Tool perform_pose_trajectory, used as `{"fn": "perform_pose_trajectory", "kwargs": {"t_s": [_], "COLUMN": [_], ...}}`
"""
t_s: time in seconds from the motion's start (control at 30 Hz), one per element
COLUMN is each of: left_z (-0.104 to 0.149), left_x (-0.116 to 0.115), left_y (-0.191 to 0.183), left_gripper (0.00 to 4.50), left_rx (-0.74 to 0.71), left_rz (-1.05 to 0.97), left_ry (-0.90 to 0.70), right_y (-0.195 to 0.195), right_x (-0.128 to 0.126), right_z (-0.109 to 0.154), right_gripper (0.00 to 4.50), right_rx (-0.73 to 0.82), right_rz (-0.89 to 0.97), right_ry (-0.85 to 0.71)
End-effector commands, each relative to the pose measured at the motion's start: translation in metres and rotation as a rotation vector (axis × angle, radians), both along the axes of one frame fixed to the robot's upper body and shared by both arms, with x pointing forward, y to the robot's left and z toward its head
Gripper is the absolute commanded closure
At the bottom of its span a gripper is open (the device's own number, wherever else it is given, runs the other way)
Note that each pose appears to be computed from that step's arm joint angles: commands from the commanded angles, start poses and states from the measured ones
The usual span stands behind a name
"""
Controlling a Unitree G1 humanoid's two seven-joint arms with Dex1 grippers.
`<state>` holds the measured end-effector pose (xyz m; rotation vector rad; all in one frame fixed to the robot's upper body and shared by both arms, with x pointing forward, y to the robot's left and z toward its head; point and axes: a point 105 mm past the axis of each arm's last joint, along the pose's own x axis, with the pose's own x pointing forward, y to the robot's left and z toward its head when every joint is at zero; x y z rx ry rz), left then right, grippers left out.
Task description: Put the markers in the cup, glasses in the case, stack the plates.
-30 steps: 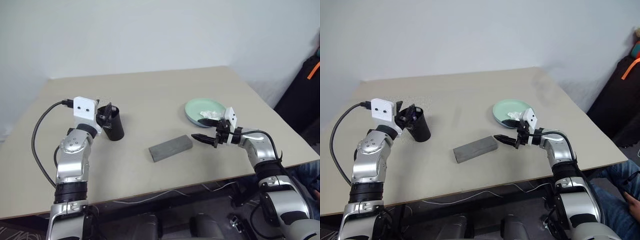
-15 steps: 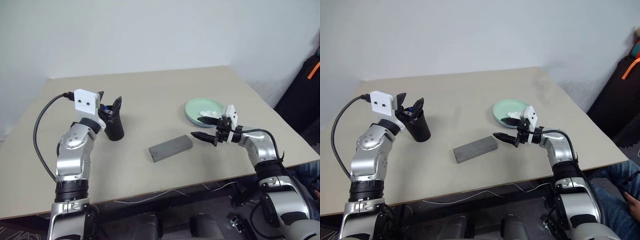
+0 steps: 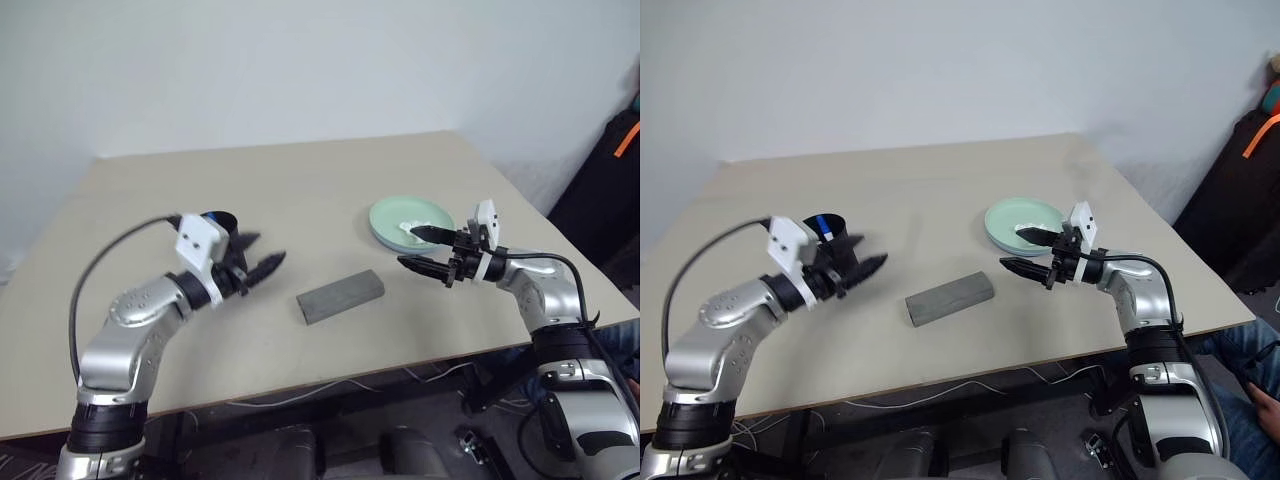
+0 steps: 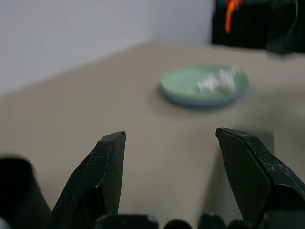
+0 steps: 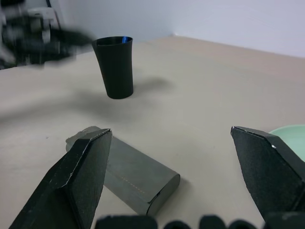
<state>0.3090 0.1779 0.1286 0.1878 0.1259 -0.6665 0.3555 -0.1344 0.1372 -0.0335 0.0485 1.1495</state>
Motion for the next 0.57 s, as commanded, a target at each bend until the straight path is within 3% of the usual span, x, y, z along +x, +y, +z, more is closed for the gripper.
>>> {"fn": "perform_pose_trajectory", "kwargs": {"t_s": [0.03, 0.57], "left_z": [-0.001, -0.025], "left_x": [0.009, 0.01], "left_y": [0.015, 0.022], "left_gripper": [1.33, 1.33], "left_rx": [0.135, 0.13], "left_rz": [0.076, 0.208], "left_ry": [-0.073, -0.042], "right_y": [-0.004, -0.016], "right_x": [0.002, -0.001], "right_z": [0.022, 0.009], "right_gripper": [0.16, 0.16], "right_rx": [-0.003, -0.031], "right_rz": [-0.001, -0.054], "right_ry": [-0.083, -0.068]}}
